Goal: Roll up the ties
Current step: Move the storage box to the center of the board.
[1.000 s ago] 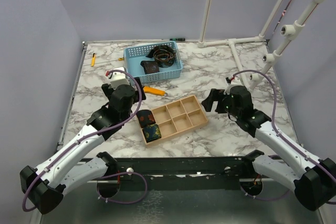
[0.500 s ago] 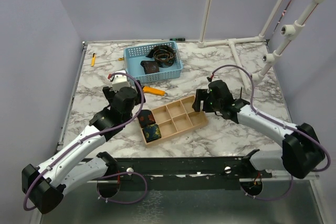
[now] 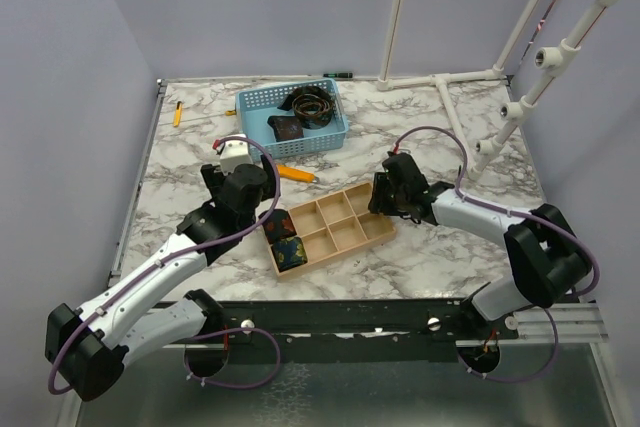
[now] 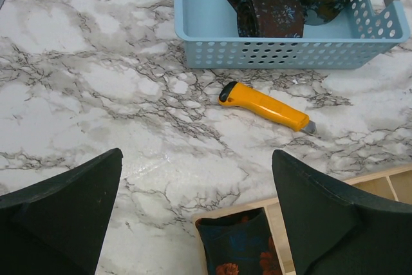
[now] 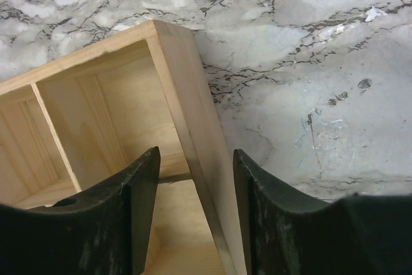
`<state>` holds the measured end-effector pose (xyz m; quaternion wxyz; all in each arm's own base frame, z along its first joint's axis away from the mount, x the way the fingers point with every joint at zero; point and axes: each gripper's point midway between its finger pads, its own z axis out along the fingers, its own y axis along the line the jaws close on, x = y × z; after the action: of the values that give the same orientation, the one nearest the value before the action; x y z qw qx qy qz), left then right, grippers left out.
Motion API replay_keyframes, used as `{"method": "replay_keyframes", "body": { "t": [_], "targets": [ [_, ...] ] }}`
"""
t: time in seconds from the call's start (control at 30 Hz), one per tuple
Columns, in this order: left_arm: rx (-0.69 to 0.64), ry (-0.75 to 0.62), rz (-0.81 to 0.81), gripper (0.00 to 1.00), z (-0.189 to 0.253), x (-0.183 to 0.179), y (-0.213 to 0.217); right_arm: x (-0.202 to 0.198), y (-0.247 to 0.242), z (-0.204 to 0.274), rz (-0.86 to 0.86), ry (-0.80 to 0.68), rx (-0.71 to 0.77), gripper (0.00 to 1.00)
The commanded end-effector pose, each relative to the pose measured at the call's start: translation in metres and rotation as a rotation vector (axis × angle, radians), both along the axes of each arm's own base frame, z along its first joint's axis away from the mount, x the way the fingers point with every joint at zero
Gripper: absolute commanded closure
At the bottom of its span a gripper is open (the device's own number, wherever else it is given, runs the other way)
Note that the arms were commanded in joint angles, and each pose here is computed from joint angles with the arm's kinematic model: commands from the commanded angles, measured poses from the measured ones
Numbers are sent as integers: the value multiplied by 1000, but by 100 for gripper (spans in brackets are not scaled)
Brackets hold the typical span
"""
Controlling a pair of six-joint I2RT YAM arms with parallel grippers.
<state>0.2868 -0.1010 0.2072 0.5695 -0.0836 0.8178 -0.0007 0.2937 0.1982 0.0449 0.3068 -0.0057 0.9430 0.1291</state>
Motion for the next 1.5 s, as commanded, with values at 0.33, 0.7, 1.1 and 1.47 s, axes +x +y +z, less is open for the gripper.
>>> {"method": "replay_keyframes", "body": {
  "t": [0.33,0.7,1.1,1.47],
  "targets": [
    [0,2,-20,1,5,0,-4,-23,19,-18,-37,80,102,72],
    [-16,-16,-20,1,10,-3,-3,-31,89,-30,-212,234,350,79],
    [-38,-48,-6,1,20,-6,3,-14,181,-28,-185,287,400,78],
    [-49,-65,-2,1,25,-8,5,-10,270,-7,146,287,439,45]
  ]
}}
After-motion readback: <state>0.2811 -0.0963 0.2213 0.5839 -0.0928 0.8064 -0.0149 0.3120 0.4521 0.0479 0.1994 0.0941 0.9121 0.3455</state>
